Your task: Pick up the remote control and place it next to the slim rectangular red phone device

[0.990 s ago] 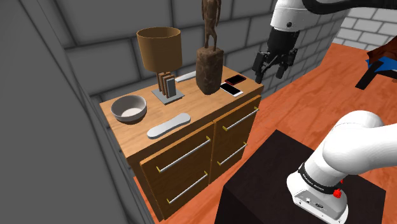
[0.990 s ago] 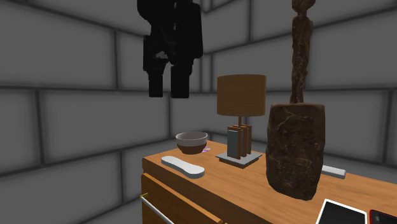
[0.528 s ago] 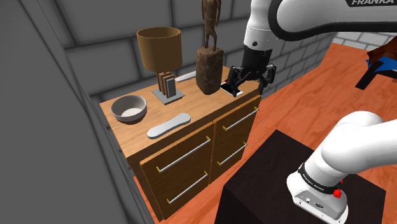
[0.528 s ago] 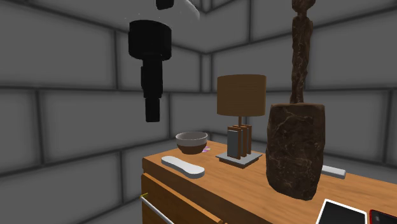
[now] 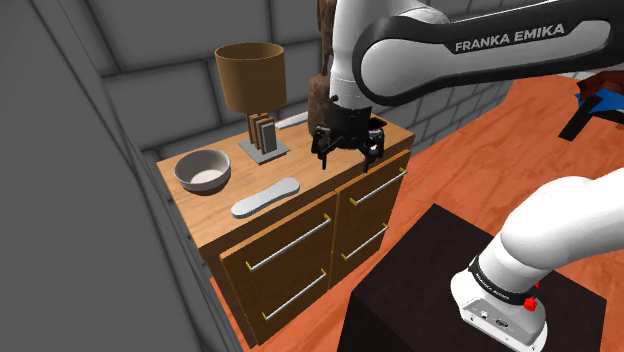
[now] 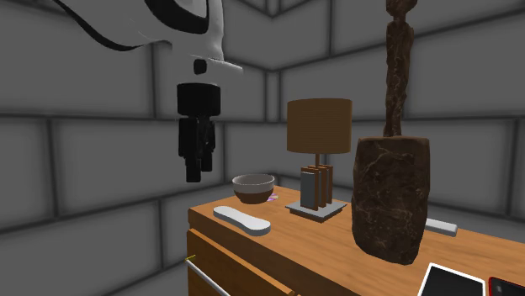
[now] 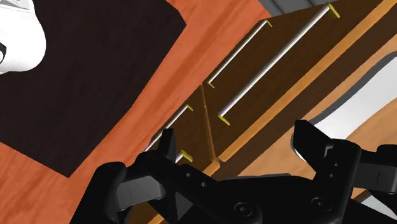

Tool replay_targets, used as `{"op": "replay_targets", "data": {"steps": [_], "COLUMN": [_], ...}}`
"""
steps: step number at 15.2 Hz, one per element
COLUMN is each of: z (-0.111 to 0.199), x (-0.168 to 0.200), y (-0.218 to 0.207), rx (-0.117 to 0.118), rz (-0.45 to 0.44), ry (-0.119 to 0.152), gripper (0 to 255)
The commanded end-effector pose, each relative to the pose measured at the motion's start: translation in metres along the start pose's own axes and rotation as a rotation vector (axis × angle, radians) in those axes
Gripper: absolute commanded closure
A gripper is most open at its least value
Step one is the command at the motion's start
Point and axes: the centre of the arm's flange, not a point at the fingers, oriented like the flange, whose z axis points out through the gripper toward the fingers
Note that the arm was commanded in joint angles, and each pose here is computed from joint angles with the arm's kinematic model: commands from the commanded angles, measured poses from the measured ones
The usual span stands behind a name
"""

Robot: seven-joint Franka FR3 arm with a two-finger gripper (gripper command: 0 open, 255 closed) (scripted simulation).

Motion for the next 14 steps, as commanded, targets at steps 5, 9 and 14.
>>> {"op": "replay_targets", "data": {"steps": [5, 9, 14], "z": [0.04, 0.065, 0.096], "x": [-0.002, 0.005, 0.024], "y": [-0.07, -0.117, -0.172], "rx": [-0.004, -0.008, -0.012], "rz": [0.222, 0.366, 0.545], "ry": [0.0, 0.002, 0.004], "gripper": [0, 0, 0]}}
